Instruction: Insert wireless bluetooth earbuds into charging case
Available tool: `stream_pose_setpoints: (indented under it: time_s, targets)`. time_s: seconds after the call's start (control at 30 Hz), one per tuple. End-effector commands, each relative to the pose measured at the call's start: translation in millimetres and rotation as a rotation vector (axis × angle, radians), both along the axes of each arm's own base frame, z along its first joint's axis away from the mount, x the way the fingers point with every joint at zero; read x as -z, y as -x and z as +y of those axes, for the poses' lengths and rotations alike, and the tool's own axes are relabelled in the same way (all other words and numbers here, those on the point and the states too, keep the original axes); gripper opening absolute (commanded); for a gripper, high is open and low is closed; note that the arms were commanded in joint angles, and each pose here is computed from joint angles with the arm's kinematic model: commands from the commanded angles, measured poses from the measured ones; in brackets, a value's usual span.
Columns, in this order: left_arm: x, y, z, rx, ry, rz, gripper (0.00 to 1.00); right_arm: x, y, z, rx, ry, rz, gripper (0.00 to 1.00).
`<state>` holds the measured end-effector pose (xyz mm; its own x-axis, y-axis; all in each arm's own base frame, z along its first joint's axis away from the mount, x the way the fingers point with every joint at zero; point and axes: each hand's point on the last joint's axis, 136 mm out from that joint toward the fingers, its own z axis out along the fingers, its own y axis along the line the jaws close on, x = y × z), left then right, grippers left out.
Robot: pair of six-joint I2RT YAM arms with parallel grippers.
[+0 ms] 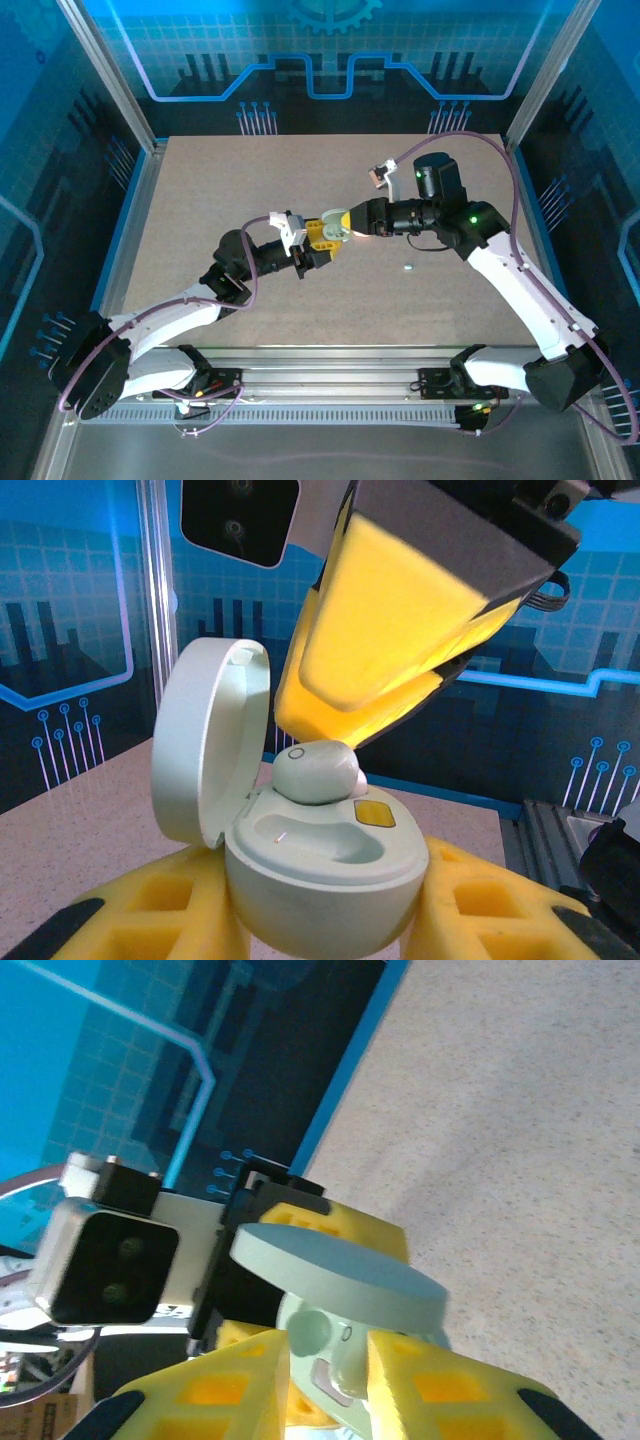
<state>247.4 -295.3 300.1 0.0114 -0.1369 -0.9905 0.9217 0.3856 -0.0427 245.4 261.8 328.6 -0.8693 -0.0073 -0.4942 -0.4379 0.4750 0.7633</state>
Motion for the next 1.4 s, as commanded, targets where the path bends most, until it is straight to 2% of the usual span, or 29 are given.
stream_pose_setpoints:
  time_s: [0.0,0.37,0.57,0.67,0.77,0.87,0.93,1.07,1.2,1.37]
  targets:
    - [-22.1,6.2,-0.4,0.022,0.044,-0.064,0.33,8.7,-0.4,-4.2,0.018,0.079,-0.004,0.29]
    - [-22.1,6.1,-0.6,0.022,0.045,-0.063,0.33,2.8,6.0,-4.9,-0.004,0.075,-0.017,0.30]
    - [-23.3,6.5,0.0,0.021,0.046,-0.067,0.33,16.1,9.5,-22.6,0.020,0.217,-0.020,0.32]
    - [-23.0,7.3,-0.1,0.024,0.045,-0.068,0.33,7.3,12.6,-25.5,0.016,0.207,-0.057,0.33]
    - [-22.6,7.7,1.0,0.019,0.041,-0.071,0.33,-9.3,11.3,-34.0,0.067,0.173,-0.129,0.36]
    - [-22.0,8.0,1.5,0.017,0.035,-0.072,0.33,-8.2,-0.7,-65.1,0.235,0.222,-0.175,0.39]
    - [-21.8,8.8,2.1,0.015,0.033,-0.074,0.33,12.0,-10.9,-98.9,0.398,0.298,-0.128,0.40]
    - [-21.7,9.7,3.9,0.011,0.036,-0.073,0.33,82.0,-19.5,-157.8,0.631,0.389,0.128,0.40]
    - [-22.5,10.4,4.9,0.008,0.037,-0.072,0.33,150.1,-20.0,-174.0,0.673,0.381,0.343,0.41]
    - [-22.2,10.6,5.5,0.005,0.034,-0.074,0.33,209.3,-27.2,-180.5,0.617,0.481,0.434,0.41]
